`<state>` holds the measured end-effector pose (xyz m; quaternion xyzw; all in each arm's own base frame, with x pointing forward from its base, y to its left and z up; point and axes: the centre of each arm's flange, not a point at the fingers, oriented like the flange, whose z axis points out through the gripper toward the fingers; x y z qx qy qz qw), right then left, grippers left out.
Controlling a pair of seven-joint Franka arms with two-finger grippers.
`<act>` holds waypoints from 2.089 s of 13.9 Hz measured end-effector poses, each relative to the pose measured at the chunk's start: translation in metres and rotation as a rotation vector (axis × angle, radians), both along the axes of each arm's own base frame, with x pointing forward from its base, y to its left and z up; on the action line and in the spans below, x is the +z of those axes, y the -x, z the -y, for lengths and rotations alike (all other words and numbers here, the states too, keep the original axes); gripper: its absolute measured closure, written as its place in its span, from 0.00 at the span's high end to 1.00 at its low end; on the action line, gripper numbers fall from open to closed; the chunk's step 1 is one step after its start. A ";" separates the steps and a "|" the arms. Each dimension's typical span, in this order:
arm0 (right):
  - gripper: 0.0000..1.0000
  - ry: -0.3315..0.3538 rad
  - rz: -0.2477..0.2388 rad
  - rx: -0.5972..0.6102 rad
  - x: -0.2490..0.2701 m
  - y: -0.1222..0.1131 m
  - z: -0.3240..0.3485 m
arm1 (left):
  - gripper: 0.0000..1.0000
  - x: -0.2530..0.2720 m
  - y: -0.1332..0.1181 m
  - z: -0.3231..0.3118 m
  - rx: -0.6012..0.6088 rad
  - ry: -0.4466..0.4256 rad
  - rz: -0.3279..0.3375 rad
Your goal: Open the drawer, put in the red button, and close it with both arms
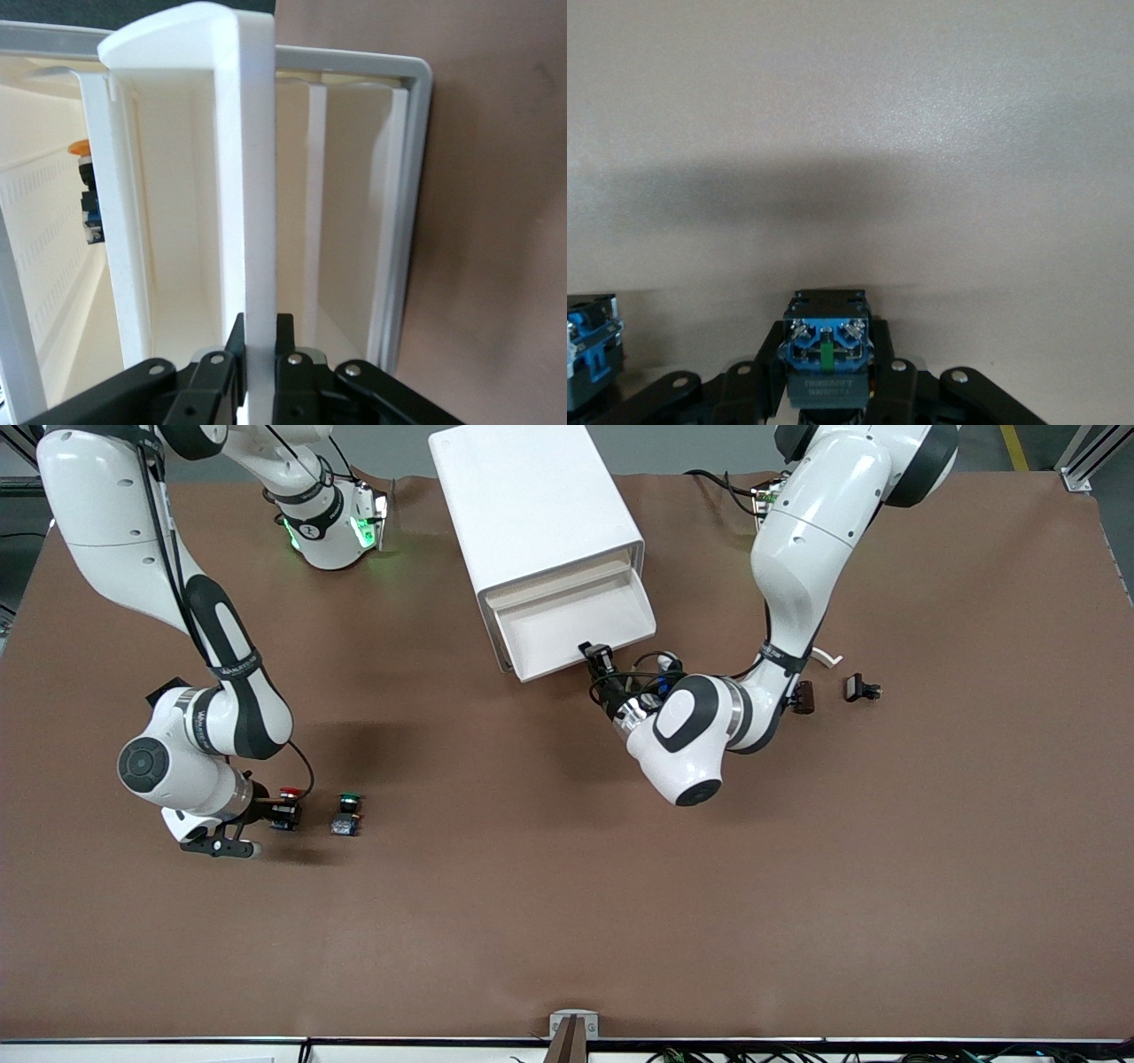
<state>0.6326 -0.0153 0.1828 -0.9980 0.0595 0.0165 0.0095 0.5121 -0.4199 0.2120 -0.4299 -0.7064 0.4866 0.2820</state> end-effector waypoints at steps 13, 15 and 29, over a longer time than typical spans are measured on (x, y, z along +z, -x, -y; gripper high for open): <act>0.41 0.007 -0.186 -0.374 0.227 0.047 -0.212 | 0.24 0.017 -0.066 -0.049 0.125 0.055 0.152; 0.41 -0.005 -0.186 -0.433 0.242 0.066 -0.255 | 0.43 0.020 -0.074 -0.058 0.142 0.060 0.164; 0.41 -0.072 -0.095 -0.695 0.239 0.230 -0.520 | 1.00 0.144 -0.146 -0.179 -0.232 0.153 0.741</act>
